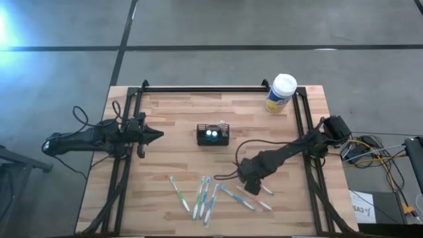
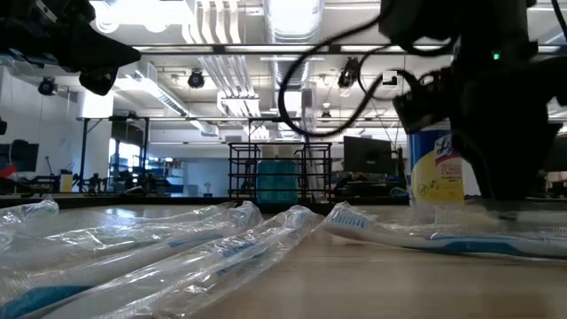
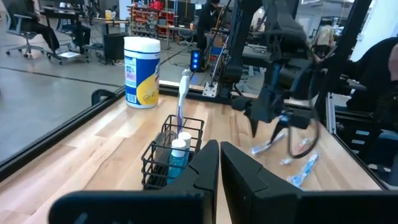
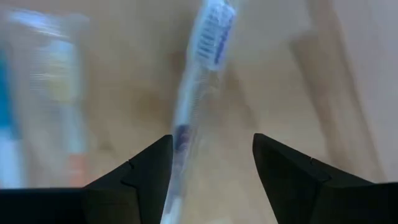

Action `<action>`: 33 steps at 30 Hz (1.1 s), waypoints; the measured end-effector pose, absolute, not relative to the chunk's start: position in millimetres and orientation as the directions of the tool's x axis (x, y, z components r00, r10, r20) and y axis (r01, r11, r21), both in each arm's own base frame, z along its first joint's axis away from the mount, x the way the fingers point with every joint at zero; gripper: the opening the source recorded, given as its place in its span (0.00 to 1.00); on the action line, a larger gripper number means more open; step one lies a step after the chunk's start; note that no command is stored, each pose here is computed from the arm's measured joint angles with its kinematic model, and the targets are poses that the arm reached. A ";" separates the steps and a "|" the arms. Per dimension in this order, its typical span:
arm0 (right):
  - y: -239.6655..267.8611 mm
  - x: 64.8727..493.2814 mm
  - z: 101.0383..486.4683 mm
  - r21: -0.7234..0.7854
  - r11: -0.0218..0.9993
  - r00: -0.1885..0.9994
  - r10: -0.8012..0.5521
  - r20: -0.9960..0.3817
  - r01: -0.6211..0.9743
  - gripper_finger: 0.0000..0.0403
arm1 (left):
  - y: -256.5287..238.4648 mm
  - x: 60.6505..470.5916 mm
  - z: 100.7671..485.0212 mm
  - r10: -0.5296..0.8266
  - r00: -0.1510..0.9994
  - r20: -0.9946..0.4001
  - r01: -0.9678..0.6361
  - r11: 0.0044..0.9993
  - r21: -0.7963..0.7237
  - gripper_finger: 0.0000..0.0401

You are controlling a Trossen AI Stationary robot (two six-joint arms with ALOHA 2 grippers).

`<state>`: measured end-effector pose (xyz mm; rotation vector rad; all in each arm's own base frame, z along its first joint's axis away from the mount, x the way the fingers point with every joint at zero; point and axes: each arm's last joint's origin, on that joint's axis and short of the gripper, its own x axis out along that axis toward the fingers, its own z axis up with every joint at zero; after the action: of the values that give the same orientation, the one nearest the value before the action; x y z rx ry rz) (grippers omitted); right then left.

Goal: Pick & Place toothbrushing station
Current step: Put the purple toothbrush in the wire organizer

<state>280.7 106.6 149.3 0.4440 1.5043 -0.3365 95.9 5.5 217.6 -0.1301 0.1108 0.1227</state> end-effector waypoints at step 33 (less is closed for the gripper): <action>81.2 270.6 243.3 0.112 0.993 0.645 0.063 -0.762 0.035 0.04 | 5.6 95.8 217.5 0.117 0.986 -0.119 -0.131 0.984 -0.117 0.06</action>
<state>270.6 81.2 243.3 0.1203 0.8706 0.0157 95.8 5.6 217.5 -0.1249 0.1123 0.1254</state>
